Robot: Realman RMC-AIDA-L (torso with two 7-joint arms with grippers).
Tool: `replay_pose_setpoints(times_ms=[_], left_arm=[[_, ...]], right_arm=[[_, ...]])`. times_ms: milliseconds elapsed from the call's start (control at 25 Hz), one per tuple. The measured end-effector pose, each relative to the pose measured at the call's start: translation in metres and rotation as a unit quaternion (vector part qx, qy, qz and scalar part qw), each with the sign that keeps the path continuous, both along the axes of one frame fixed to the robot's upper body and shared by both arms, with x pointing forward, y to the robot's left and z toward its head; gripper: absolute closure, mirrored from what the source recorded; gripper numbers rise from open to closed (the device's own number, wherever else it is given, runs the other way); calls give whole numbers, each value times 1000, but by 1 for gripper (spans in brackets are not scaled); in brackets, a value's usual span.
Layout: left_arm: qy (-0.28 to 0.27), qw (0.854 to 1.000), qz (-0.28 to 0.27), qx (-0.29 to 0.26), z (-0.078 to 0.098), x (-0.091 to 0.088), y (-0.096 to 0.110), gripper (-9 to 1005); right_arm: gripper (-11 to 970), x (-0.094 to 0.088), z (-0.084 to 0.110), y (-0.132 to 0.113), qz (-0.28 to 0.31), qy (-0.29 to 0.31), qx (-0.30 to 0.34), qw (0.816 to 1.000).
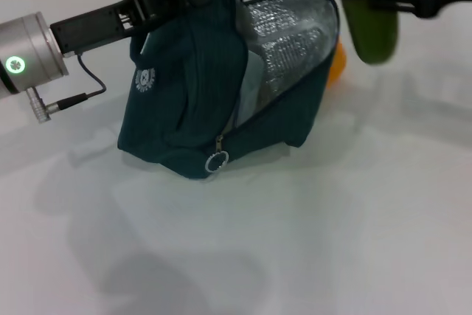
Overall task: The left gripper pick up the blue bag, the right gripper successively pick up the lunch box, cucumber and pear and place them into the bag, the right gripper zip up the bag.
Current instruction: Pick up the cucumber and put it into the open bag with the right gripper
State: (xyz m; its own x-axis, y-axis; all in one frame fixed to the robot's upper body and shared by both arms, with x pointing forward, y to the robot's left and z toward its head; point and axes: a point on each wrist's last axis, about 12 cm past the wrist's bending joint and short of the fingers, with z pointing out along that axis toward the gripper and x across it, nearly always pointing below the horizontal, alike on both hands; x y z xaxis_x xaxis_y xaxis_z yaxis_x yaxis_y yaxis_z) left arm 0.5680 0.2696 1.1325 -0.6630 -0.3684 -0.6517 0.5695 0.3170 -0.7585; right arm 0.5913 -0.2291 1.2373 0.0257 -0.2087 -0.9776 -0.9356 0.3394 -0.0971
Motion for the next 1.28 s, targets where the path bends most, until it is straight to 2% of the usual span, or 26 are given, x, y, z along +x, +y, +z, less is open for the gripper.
replay_pose_setpoints(times_ms=[200, 360, 400, 760, 1000, 1280], left_arm=[[-1, 1000, -3, -7, 0, -2, 0, 948], [-4, 1000, -2, -10, 0, -4, 1, 948], [-6, 1000, -1, -11, 0, -4, 1, 948], [-10, 1000, 1, -15, 1, -3, 1, 948], [-12, 1000, -3, -17, 2, -3, 0, 948], [-11, 1000, -6, -19, 3, -3, -1, 948]], right_arm=[[369, 16, 2, 28, -1, -56, 8, 998], [368, 23, -2, 38, 0, -60, 16, 998], [367, 27, -11, 41, 2, -55, 27, 998], [363, 33, -42, 40, -7, -48, 57, 997], [360, 30, -58, 40, -13, -53, 88, 995], [357, 25, -74, 36, -19, -45, 87, 995]])
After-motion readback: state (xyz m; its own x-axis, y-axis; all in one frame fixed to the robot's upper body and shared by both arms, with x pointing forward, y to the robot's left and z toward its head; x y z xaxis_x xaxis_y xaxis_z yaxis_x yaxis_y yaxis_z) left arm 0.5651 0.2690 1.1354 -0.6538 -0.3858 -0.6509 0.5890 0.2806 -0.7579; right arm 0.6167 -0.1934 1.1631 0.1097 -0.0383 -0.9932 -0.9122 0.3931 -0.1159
